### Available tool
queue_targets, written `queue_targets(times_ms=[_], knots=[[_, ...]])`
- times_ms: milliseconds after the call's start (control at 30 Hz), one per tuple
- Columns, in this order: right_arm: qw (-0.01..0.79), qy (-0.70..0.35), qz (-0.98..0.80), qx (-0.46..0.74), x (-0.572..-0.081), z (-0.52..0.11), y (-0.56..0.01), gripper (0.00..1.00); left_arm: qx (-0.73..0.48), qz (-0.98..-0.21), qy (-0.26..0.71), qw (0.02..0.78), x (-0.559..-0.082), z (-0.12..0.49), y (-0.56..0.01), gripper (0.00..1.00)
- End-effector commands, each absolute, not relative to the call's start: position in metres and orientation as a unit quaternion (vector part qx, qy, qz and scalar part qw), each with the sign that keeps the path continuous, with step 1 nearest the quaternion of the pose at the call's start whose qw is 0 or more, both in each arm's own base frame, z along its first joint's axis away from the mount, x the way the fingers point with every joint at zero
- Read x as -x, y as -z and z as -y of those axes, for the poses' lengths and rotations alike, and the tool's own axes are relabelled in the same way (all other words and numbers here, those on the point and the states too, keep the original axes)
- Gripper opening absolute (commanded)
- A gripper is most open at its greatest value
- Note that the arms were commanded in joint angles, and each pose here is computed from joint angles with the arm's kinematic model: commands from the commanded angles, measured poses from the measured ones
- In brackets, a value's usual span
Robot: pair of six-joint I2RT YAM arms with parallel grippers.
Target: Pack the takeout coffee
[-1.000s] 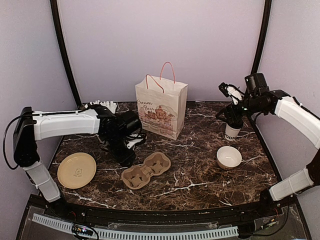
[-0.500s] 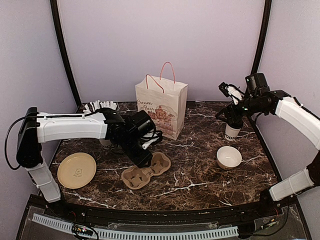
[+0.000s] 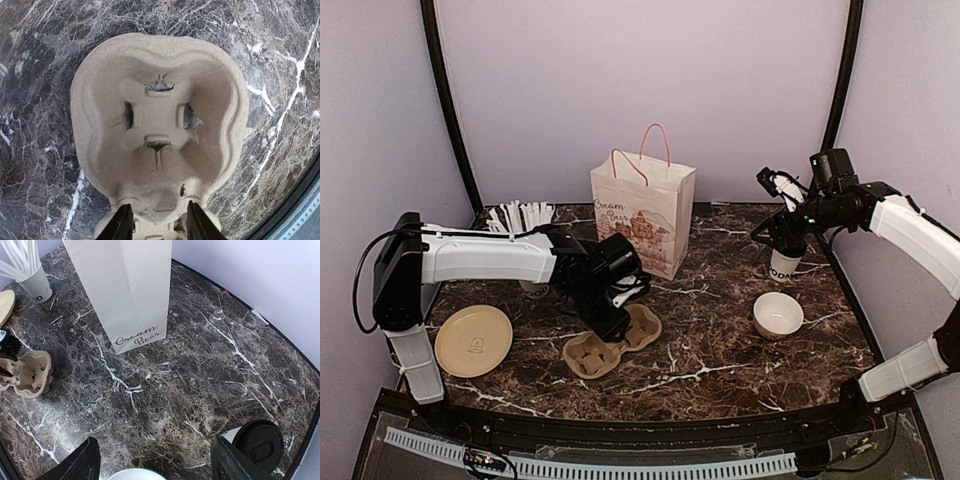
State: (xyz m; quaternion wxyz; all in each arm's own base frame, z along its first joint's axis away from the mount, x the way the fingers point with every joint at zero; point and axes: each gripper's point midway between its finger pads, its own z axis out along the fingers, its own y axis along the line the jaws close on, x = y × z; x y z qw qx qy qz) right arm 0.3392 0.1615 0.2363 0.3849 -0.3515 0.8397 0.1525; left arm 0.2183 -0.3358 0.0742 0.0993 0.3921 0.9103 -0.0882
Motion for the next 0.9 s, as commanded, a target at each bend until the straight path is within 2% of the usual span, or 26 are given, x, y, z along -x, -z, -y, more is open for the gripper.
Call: queue_targets(times_ms=[0, 267, 500, 533, 633, 700, 867], knots=[[0.396, -0.158, -0.832, 0.354, -0.342, -0.163, -0.241, 0.76, -0.390, -0.913, 0.083, 0.083, -0.212, 0.336, -0.072, 0.38], [0.394, -0.158, -0.833, 0.354, -0.343, -0.164, -0.240, 0.76, -0.394, -0.914, 0.067, 0.071, -0.207, 0.333, -0.063, 0.36], [0.393, -0.165, -0.832, 0.355, -0.346, -0.167, -0.243, 0.76, -0.393, -0.914, 0.059, 0.074, -0.208, 0.331, -0.062, 0.28], [0.393, -0.170, -0.831, 0.356, -0.346, -0.169, -0.244, 0.76, -0.392, -0.915, 0.058, 0.074, -0.208, 0.331, -0.062, 0.28], [0.392, -0.178, -0.829, 0.358, -0.348, -0.172, -0.248, 0.75, -0.390, -0.916, 0.057, 0.072, -0.206, 0.330, -0.061, 0.37], [0.393, -0.181, -0.827, 0.358, -0.348, -0.174, -0.251, 0.75, -0.389, -0.917, 0.056, 0.070, -0.205, 0.330, -0.060, 0.38], [0.402, -0.179, -0.820, 0.367, -0.356, -0.184, -0.260, 0.73, -0.388, -0.918, 0.042, 0.074, -0.205, 0.326, -0.058, 0.33]])
